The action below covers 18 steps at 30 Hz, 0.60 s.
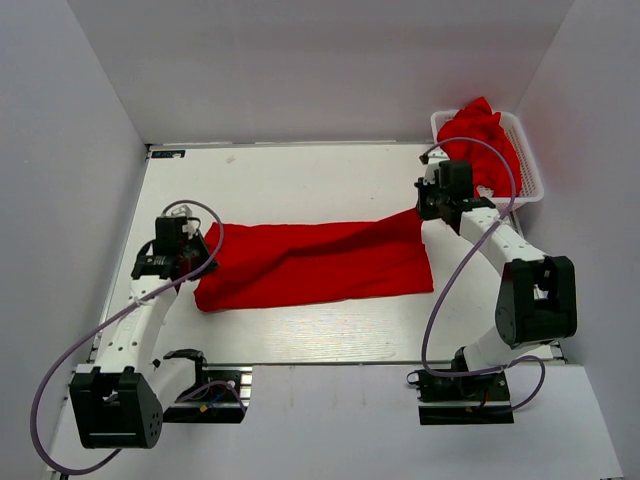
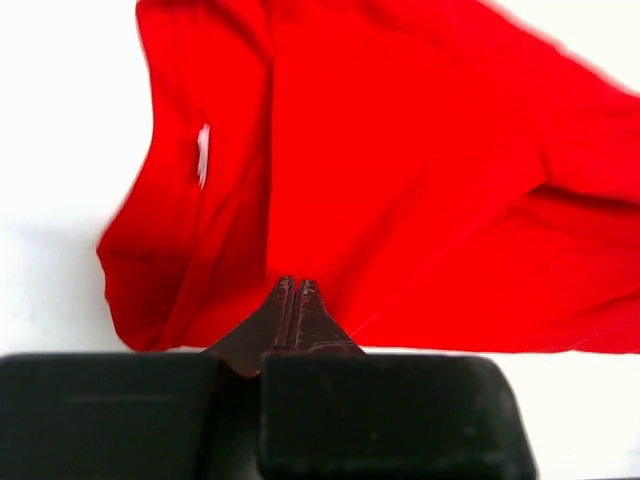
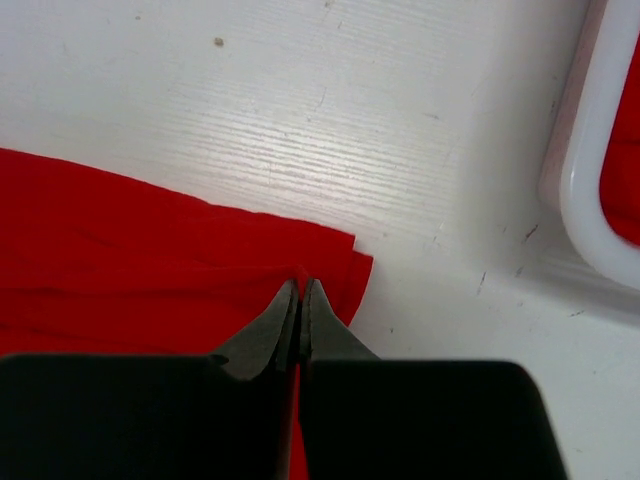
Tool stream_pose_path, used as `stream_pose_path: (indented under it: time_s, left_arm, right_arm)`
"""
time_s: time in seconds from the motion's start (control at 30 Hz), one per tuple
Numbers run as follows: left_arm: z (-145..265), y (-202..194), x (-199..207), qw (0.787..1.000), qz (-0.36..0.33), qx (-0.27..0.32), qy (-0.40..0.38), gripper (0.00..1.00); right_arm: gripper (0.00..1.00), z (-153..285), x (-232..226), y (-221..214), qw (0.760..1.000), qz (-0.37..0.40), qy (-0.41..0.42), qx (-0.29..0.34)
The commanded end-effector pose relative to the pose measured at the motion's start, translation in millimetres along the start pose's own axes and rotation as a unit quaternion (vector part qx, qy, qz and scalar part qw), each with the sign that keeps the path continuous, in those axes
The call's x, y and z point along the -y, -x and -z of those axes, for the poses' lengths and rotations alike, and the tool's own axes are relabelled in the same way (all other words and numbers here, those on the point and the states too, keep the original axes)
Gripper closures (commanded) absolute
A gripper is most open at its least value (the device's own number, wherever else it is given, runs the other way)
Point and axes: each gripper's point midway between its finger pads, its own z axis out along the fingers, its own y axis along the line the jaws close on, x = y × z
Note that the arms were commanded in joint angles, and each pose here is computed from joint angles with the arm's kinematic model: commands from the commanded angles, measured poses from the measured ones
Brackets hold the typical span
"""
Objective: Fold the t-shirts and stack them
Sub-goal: Fold the other side of the tshirt into a rectangle
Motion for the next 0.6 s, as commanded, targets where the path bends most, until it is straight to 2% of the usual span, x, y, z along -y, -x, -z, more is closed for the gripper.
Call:
stream_pose_path:
  time_s: [0.0, 0.33, 0.43, 0.47, 0.5, 0.53, 0.57]
  left_arm:
    - [-3, -16, -8, 1.000, 0.016, -0.013, 0.013, 1.00]
    - [-15, -55, -31, 0.995, 0.056, -0.055, 0.054, 1.00]
    - [-16, -63, -36, 0.993, 0.068, -0.073, 0.070, 1.00]
    - [-16, -63, -35, 0.992, 0.073, -0.073, 0.070, 0.96]
    - [-17, -66, -38, 0.991, 0.079, -0.079, 0.080, 0.87]
    - [-18, -70, -40, 0.989, 0.079, -0.088, 0.085, 0.74]
    - [-17, -72, -42, 0.988, 0.085, -0.091, 0.093, 0.53]
  right_arm:
    - [1.00, 2, 1, -4, 1.000, -0.012, -0.006, 0.004]
    - [1.00, -3, -2, -53, 0.998, -0.057, -0.013, -0.037]
    - [1.00, -5, 6, -64, 0.995, -0.073, -0.039, -0.050]
    - [1.00, -6, 6, -64, 0.995, -0.074, -0.041, -0.050]
    - [0.94, -6, 7, -66, 0.995, -0.078, -0.044, -0.053]
    - [0.86, -6, 8, -67, 0.994, -0.079, -0.047, -0.055]
    - [0.81, -7, 7, -70, 0.994, -0.081, -0.045, -0.059]
